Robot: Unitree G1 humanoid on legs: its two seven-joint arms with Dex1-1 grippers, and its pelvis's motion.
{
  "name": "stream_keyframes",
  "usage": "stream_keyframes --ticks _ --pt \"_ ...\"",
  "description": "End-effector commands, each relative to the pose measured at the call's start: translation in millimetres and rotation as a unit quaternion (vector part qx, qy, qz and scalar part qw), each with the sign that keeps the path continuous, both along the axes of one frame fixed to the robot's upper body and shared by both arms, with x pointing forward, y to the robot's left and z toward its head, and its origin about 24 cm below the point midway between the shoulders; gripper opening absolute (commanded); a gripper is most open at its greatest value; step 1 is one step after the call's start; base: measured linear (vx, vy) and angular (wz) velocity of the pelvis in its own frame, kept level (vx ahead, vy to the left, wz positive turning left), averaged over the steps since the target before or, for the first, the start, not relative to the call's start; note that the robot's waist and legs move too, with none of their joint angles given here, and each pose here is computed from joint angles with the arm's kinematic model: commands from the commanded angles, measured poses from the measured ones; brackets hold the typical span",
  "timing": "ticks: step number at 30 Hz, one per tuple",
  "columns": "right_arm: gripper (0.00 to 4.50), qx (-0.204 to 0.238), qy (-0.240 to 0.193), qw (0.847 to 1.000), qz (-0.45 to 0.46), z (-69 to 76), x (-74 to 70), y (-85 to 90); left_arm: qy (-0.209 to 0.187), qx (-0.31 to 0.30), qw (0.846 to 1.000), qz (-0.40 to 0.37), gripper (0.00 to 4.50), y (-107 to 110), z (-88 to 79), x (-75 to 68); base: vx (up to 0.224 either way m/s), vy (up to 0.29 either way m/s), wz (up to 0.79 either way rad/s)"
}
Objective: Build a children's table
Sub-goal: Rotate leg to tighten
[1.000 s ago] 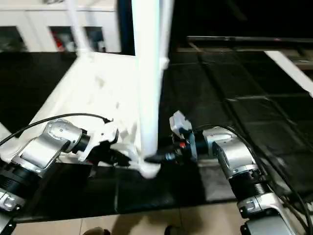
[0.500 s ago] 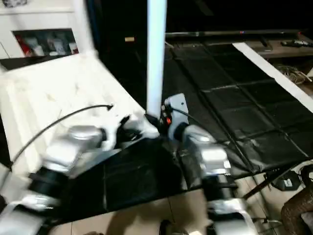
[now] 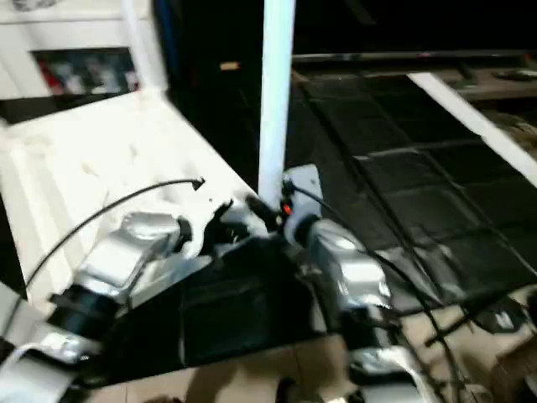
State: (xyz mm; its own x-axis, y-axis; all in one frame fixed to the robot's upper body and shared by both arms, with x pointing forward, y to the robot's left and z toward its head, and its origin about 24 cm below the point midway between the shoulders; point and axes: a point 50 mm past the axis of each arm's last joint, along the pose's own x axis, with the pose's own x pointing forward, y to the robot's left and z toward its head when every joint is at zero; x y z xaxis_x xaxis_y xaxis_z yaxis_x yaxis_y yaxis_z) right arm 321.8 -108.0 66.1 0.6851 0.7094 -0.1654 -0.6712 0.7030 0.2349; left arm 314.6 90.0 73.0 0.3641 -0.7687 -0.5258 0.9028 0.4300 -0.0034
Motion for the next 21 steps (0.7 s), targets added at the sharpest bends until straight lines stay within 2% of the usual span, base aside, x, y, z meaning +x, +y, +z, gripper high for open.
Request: stream_keyframes --ticks 1,5,8,10,13,14,16,19,21 --pt "3.58 0.011 -0.010 0.996 0.092 5.9 -9.0 2.4 0.010 0.003 0.995 -0.096 0.00 -6.2 -1.5 -11.5 0.000 0.000 0.00" --pt "4.01 0.003 -0.016 0.989 0.145 10.5 -14.1 -9.0 0.013 0.019 0.990 -0.136 0.00 2.3 -2.5 -14.1 0.049 -0.034 0.19" --pt "4.13 -0.011 -0.023 0.975 0.220 17.8 -21.4 -20.6 0.027 0.033 0.980 -0.192 0.00 12.0 -2.1 -18.4 0.000 0.000 0.00" --pt "4.45 -0.027 -0.023 0.963 0.268 21.3 -25.8 -27.0 0.028 0.039 0.971 -0.235 0.00 16.9 -0.3 -20.4 0.000 0.000 0.00" --pt "4.45 -0.040 -0.023 0.948 0.314 22.7 -29.9 -30.8 0.026 0.050 0.962 -0.265 0.00 20.1 0.8 -20.8 0.000 0.000 0.00" --pt "4.45 -0.053 -0.022 0.937 0.344 22.7 -32.7 -33.3 0.030 0.062 0.956 -0.285 0.00 23.1 1.1 -21.4 0.000 0.000 0.00" --pt "4.45 -0.060 -0.016 0.926 0.373 22.7 -35.3 -36.2 0.034 0.074 0.947 -0.309 0.00 26.3 1.8 -22.9 0.000 0.000 0.00" --pt "4.45 -0.062 -0.006 0.916 0.396 22.5 -36.5 -38.0 0.035 0.079 0.940 -0.330 0.00 28.2 3.2 -24.4 0.000 0.000 0.00" --pt "4.28 -0.067 -0.001 0.909 0.411 22.4 -36.1 -38.6 0.035 0.084 0.934 -0.346 0.00 29.2 4.3 -25.1 0.000 0.000 0.00"
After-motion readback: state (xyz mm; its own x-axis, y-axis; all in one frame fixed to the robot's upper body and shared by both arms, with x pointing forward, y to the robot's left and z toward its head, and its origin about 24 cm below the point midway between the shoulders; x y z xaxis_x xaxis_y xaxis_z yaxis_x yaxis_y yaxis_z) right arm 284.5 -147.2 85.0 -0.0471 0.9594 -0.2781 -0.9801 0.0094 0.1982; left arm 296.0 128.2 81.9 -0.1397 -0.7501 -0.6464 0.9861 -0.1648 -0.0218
